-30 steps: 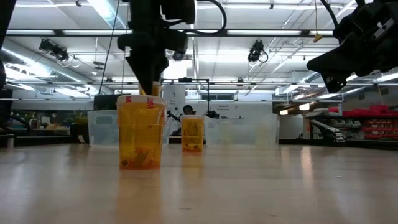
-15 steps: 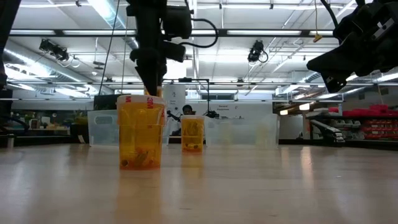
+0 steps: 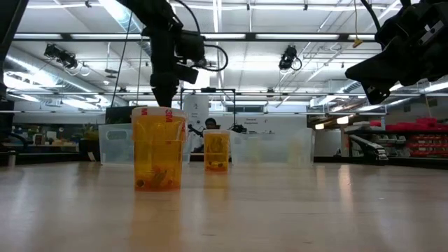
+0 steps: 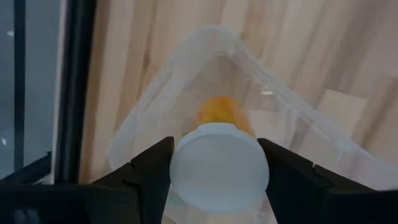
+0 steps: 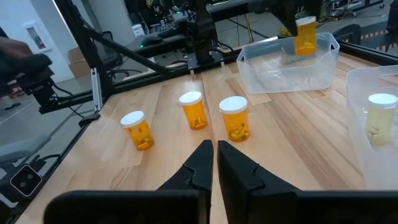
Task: Pick and place medicine bottles into bin by pill shape (circle, oval)
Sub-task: Put the large orange pill bottle into the left transparent bin
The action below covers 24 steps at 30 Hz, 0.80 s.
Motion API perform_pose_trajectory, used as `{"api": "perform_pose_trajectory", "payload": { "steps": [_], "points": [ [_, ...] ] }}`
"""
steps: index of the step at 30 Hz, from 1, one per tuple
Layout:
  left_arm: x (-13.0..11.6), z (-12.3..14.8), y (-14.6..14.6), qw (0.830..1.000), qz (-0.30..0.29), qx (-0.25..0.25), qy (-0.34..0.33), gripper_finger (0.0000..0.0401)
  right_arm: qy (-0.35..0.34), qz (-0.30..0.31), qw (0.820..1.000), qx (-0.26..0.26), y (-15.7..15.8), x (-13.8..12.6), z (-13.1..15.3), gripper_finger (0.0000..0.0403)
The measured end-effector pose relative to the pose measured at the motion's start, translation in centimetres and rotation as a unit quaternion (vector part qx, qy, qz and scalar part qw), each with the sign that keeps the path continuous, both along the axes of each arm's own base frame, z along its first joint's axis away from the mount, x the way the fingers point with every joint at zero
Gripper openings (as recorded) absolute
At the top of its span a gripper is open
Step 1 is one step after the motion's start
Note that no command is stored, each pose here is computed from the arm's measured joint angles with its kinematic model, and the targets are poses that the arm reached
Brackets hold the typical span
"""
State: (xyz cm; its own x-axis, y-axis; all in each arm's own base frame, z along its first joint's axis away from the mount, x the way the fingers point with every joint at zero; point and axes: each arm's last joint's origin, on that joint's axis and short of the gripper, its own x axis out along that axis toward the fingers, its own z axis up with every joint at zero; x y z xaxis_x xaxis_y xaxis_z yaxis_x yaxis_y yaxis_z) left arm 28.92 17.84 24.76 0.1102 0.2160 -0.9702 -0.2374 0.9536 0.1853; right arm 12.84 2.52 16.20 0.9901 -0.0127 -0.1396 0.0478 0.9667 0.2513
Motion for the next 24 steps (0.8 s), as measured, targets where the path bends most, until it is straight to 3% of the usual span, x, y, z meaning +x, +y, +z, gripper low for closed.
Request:
{"api": "perform_pose_trajectory", "payload": {
  "steps": [15,24],
  "points": [
    [0.3,-5.5,3.4,0.997,0.004,-0.05,0.059,0.0227,0.004,0.0,1.0,-0.001,0.0,0.0,-0.1,0.0031],
    [-0.2,-5.9,4.2,0.996,0.016,-0.054,0.064,0.0235,0.004,0.0,1.0,-0.001,0.0,0.0,-0.1,0.0031]
  ]
}}
